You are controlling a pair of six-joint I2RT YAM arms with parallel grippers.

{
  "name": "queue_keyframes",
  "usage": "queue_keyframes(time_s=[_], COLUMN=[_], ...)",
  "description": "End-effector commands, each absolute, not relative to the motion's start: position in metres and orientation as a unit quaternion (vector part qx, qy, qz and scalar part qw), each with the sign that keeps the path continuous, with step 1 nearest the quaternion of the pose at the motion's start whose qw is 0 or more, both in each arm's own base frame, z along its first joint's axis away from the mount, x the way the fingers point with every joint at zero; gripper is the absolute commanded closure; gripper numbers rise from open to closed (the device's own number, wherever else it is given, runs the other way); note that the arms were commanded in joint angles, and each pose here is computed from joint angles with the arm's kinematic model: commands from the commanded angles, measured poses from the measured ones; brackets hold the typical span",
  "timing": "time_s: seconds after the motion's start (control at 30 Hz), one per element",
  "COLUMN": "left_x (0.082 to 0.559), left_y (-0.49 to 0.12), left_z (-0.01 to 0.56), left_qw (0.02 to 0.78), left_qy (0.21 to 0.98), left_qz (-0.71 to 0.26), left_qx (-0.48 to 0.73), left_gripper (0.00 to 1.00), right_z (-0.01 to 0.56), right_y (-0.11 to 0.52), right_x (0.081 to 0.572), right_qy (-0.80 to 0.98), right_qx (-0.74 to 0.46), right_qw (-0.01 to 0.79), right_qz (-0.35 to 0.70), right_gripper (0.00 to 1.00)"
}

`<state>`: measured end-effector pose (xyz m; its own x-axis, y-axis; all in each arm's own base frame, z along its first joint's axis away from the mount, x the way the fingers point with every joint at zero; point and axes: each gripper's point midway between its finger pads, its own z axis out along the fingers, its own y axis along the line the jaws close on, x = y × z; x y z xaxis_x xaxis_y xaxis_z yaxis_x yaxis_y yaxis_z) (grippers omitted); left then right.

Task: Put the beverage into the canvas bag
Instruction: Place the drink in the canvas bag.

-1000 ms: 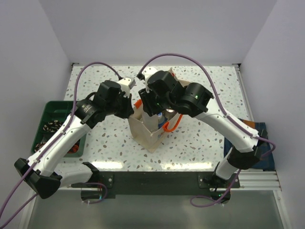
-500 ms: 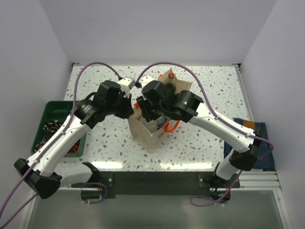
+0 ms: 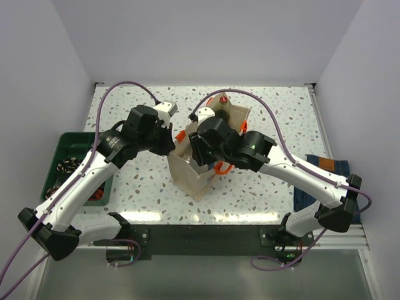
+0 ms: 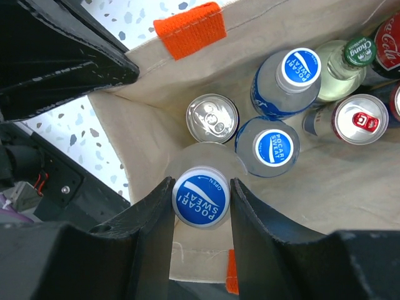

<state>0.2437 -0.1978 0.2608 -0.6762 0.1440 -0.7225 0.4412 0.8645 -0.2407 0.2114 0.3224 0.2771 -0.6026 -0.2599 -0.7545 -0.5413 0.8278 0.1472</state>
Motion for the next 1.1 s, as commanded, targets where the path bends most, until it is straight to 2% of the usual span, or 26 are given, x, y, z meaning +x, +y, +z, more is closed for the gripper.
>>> queue_keyframes(time_s=[0.0,0.6,1.07], left_x=[0.245,0.241,0.241], left_y=[-0.204,-0.208,-0.207], left_z=[0.330,0.320,0.319], left_qw=[0.451,0.433,0.433], left_qy=[0.842,0.848,0.849], left_qz=[-0.254,-0.269,-0.266], left_qx=[0.154,0.147,0.147], left_gripper=[1.00,1.00,1.00], right_z=[0.330,0.292,0.286], right_y=[0.347,0.340,0.337], right_x=[0.207,0.207,0.199], right_qy=[0.831,0.828,0.857], right_qx=[-0.178,-0.184,-0.176], right_qw=[0.441,0.487,0.448], right_qz=[0.289,0.206,0.184], right_gripper=[1.00,1.00,1.00])
